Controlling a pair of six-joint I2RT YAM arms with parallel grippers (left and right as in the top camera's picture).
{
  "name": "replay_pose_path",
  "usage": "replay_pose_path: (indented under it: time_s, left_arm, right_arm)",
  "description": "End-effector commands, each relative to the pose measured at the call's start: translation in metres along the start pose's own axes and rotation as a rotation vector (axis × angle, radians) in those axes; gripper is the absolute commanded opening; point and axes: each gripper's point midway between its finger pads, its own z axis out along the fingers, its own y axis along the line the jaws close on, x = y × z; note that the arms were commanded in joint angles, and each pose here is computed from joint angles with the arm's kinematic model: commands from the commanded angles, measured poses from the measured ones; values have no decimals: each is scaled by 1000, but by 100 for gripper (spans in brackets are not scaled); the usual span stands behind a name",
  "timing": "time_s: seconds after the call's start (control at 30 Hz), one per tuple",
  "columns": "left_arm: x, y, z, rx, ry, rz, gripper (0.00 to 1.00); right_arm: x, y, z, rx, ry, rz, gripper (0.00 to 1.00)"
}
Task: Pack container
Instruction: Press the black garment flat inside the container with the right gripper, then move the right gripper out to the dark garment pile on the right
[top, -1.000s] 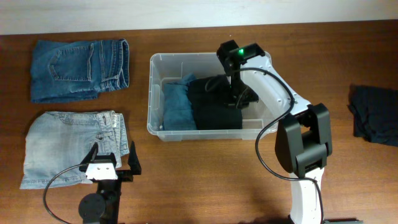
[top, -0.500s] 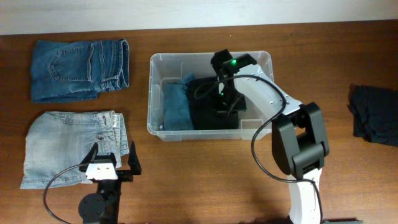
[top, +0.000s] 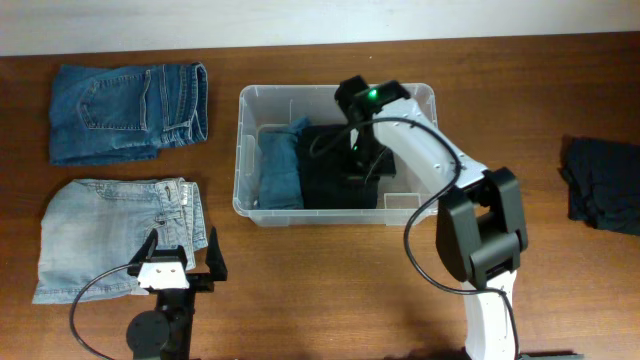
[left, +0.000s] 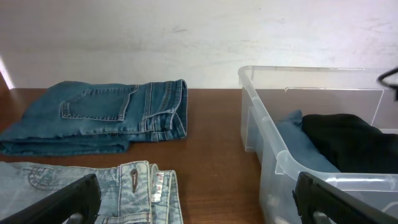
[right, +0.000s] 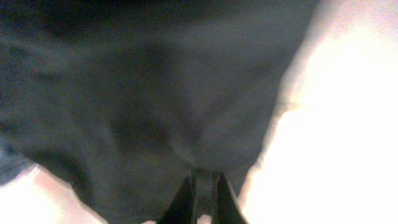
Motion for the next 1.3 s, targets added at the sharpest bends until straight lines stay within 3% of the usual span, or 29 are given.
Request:
replay_pose_path:
  time_s: [0.0, 0.07, 0.17, 0.2, 0.23, 0.27, 0.47, 0.67, 0.83, 1.27]
  left_arm:
    - [1, 0, 0, 5, 2, 12, 99]
    - [1, 0, 0, 5, 2, 12, 99]
    - [1, 0, 0, 5, 2, 12, 99]
    - [1, 0, 0, 5, 2, 12, 99]
    - [1, 0, 0, 5, 2, 12, 99]
    - [1, 0, 0, 5, 2, 12, 99]
    - [1, 0, 0, 5, 1, 12, 99]
    - [1, 0, 0, 5, 2, 12, 99]
    - [1, 0, 0, 5, 2, 12, 99]
    - [1, 0, 0, 5, 2, 12, 99]
  right_arm:
    - [-23, -19, -49, 71, -130, 28, 8]
    - [-29, -30, -93, 103, -211, 13, 22]
    - [-30, -57, -141, 181, -286, 35, 72]
    - [-29, -75, -160, 231, -317, 65, 85]
    - [-30, -95, -176, 281, -354, 95, 89]
    - [-32, -106, -186, 290, -376, 84, 99]
    - [-26, -213, -220, 347, -414, 270, 99]
    - [-3, -343, -205, 289, -351, 588, 99]
    - [-2, -394, -187, 138, -368, 622, 99]
    - [-13, -448, -107, 144, -216, 511, 100]
